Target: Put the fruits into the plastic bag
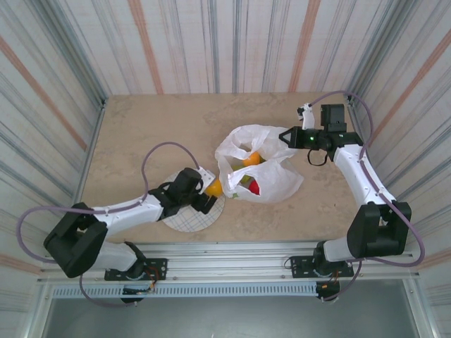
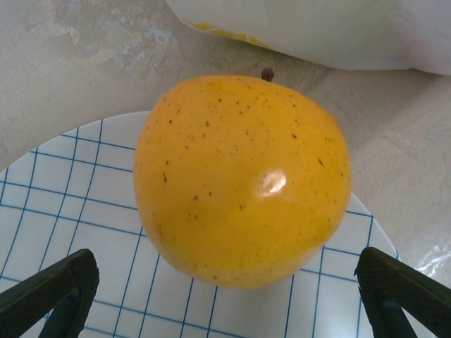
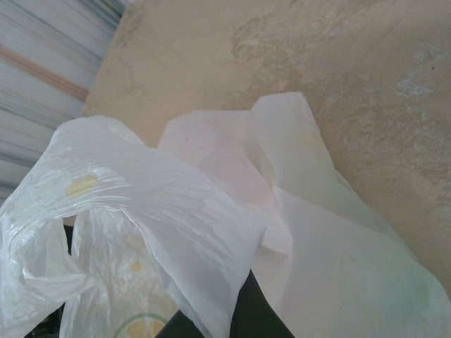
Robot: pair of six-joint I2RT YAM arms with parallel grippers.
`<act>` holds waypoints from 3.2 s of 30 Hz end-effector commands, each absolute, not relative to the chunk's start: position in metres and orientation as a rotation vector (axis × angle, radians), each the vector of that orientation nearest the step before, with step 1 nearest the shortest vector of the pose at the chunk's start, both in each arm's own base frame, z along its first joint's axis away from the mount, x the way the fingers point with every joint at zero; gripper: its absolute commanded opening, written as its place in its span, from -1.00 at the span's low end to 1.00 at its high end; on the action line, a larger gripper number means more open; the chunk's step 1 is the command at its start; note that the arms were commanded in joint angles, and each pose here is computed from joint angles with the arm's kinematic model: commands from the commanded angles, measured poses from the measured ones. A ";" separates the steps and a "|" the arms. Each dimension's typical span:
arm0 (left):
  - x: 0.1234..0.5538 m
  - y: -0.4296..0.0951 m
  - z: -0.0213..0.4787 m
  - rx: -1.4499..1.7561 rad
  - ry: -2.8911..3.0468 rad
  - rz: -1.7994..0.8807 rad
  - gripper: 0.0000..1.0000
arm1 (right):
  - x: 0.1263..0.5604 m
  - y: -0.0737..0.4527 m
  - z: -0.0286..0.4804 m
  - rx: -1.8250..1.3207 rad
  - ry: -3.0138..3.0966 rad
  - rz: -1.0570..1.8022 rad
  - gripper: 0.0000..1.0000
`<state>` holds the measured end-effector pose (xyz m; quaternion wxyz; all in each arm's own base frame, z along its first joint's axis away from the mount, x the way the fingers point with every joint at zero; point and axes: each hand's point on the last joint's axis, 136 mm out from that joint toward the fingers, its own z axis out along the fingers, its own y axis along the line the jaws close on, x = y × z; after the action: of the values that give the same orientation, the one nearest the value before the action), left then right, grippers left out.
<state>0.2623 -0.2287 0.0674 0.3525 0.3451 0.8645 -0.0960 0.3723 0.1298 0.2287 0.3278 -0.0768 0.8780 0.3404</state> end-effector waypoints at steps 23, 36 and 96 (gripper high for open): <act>0.298 -0.229 0.078 0.695 2.232 -0.282 0.34 | 0.368 0.122 0.232 -0.181 2.296 0.899 -1.00; 0.287 -0.213 0.196 0.467 1.948 -0.498 0.28 | 0.368 0.123 0.232 -0.174 2.290 0.910 -1.00; 0.348 -0.381 0.134 0.863 2.085 -0.295 0.55 | 0.379 0.135 0.287 -0.161 2.122 0.940 -1.00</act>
<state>0.3429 -0.3785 0.1240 0.4064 0.3575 0.8326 -0.1176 0.3793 0.1283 0.2663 0.3800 -0.0577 0.8517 0.3562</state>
